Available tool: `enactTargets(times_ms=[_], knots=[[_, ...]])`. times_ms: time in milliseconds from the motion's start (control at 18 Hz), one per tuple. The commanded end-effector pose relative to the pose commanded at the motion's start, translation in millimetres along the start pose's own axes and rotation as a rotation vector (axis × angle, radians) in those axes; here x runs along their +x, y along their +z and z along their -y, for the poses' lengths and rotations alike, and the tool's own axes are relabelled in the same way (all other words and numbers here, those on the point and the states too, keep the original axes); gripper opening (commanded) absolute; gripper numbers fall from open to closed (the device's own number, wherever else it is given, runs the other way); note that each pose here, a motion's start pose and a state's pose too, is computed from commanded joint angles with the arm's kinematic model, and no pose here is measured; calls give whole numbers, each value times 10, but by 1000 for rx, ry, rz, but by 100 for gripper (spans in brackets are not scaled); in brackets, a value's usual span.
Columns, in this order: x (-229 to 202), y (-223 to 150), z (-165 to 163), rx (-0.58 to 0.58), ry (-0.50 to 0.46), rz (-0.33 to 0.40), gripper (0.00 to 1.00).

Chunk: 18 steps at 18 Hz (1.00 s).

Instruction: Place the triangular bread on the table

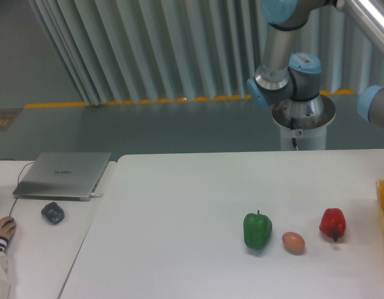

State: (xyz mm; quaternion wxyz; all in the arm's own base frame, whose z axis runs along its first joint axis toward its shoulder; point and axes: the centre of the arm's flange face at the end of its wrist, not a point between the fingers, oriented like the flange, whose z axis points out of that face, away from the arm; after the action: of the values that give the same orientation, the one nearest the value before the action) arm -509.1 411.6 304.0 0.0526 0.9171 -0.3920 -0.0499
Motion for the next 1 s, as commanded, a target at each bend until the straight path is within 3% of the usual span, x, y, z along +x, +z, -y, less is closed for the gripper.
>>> enactTargets(times_ms=[500, 556, 778, 1000], knots=[[-21, 103, -14, 5, -8, -12, 100], [-21, 103, -14, 5, -6, -12, 94], [-29, 140, -13, 6, -4, -14, 88], [-30, 150, -15, 4, -6, -17, 52]])
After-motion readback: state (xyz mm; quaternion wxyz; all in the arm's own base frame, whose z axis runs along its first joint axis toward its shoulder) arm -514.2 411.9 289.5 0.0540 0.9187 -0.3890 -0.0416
